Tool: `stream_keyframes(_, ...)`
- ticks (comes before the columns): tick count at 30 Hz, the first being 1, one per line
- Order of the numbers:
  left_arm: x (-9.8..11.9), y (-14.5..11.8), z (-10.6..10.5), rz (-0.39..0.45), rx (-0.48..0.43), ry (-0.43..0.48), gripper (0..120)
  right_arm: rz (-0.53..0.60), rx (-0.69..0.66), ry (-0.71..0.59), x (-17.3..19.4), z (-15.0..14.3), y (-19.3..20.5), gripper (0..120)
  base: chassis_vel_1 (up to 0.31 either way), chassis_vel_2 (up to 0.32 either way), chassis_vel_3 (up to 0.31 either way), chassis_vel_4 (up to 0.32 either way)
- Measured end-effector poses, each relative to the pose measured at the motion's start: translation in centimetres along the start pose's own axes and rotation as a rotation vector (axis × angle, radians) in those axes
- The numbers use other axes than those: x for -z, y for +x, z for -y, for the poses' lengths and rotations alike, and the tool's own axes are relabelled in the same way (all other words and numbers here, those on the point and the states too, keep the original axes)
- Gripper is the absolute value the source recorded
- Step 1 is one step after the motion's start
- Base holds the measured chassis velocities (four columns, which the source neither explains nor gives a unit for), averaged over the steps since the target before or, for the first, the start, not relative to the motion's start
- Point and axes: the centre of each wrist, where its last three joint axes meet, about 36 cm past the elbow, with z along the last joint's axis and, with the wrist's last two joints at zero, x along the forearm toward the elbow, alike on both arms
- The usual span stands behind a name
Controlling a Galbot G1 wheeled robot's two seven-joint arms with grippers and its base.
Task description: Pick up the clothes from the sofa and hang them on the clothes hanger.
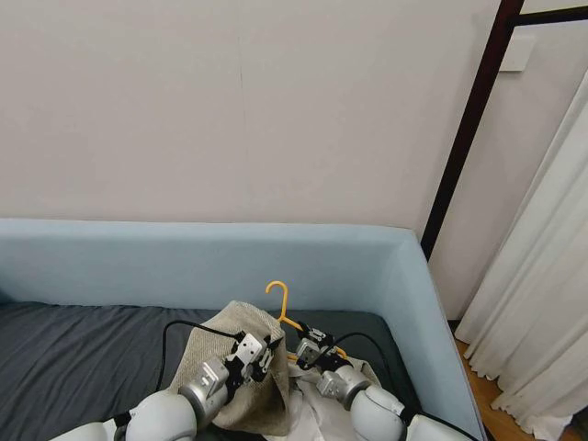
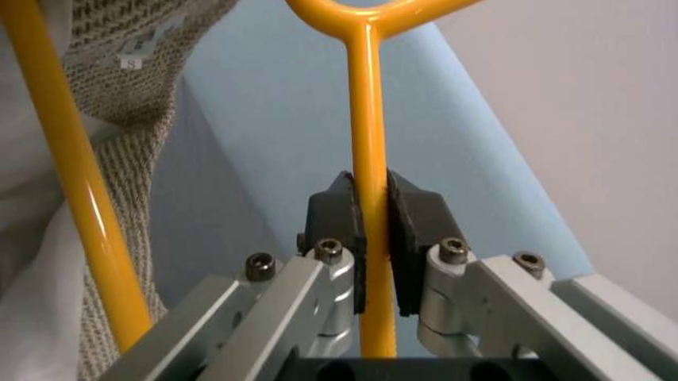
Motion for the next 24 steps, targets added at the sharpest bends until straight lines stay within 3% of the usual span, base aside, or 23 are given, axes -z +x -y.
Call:
stream_keyframes(6, -1.4, 1.5, 2.0, 0.011, -0.035, -0.015, 3, -0.021, -0.022, -0.033, 0.4, -0.2, -0.1, 5, 0.000, 0.000, 0.000, 0.000)
stream_keyframes(15, -2.7, 2.2, 2.7, -0.005, 0.002, -0.013, 3, -0.064, -0.065, -0.073, -0.7, 0.7, 1.2, 5, 0.000, 0.000, 0.000, 0.000)
stream_keyframes(24, -2.7, 2.1, 3.3, -0.049, 0.035, 0.001, 36, -0.073, -0.093, -0.070, -2.6, 1.2, 2.8, 5, 0.000, 0.000, 0.000, 0.000)
